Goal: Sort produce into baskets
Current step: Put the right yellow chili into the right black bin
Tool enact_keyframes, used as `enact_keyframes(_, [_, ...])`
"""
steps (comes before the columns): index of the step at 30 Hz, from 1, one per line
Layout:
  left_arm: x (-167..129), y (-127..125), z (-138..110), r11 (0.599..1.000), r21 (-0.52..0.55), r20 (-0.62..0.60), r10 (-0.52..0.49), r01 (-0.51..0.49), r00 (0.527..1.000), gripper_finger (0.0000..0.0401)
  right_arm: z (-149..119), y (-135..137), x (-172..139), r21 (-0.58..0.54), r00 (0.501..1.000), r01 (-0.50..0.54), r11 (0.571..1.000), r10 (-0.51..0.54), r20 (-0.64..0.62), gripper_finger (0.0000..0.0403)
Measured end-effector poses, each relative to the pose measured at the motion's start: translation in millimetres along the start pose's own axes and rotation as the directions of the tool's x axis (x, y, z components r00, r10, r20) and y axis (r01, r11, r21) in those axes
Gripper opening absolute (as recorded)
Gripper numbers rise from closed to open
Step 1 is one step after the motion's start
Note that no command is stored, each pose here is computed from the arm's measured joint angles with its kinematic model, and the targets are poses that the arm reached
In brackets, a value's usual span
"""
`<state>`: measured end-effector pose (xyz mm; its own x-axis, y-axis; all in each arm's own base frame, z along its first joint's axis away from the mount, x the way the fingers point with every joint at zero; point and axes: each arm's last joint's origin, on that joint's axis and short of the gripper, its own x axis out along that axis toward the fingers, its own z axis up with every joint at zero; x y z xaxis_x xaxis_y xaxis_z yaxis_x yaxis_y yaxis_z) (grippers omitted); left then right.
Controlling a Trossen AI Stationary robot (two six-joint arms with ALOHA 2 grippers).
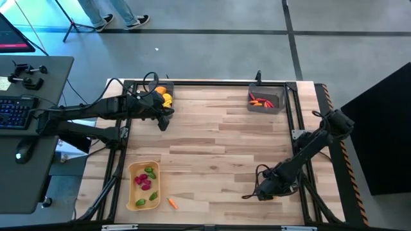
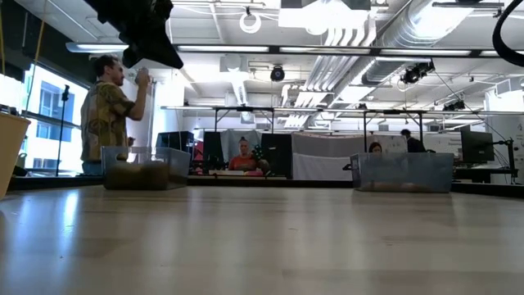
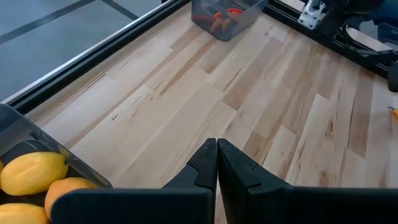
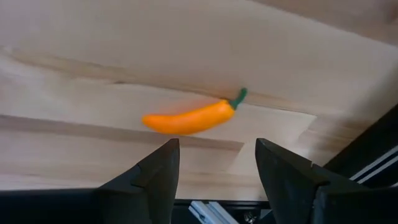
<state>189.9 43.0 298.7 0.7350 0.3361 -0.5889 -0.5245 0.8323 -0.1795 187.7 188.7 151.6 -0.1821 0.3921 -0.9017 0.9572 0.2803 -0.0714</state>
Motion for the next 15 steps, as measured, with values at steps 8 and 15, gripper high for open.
enact_keyframes(8, [0, 0, 0, 1.0, -0.001, 0.003, -0.001, 0.001, 1.0, 0.0, 1, 7, 12, -0.036, 1.0, 0.007, 0.999, -0.007, -0.012, 0.0199])
enact_keyframes(15, [0, -1, 1, 1.0, -0.003, 0.015, -0.006, 0.006, 1.0, 0.0, 3, 8, 18, -0.05, 1.0, 0.026, 0.998, -0.026, 0.0, 0.0199])
